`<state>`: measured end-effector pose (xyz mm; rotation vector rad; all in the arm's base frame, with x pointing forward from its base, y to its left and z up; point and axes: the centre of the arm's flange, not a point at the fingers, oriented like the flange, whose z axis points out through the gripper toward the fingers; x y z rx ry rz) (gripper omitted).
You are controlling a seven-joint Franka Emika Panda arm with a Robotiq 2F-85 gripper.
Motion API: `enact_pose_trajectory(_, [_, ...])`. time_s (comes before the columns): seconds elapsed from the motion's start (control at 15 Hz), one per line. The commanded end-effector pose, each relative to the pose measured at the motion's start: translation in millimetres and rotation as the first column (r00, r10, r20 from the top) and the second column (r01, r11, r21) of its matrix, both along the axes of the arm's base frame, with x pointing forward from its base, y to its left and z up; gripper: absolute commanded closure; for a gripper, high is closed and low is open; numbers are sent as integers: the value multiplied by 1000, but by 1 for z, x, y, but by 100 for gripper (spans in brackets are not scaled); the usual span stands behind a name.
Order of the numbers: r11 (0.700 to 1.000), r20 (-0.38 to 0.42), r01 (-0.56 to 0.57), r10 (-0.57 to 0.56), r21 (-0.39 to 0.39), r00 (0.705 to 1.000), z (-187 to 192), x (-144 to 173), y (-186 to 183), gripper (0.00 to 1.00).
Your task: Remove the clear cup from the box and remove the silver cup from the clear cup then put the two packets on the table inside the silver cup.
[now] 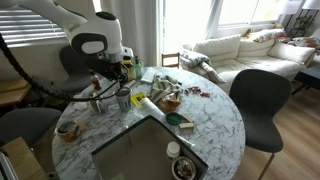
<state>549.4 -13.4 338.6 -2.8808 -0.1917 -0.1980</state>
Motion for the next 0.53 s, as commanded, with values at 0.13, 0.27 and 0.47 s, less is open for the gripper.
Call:
enact_pose_trajectory(0.13, [964, -87, -245, 236, -102, 968, -1, -30, 50, 0])
enact_pose_trajectory(0.27, [973, -62, -220, 216, -72, 974, -1, -18, 48, 0])
enact_pose_trajectory(0.47, [968, -72, -237, 231, -86, 970, -4, -21, 51, 0])
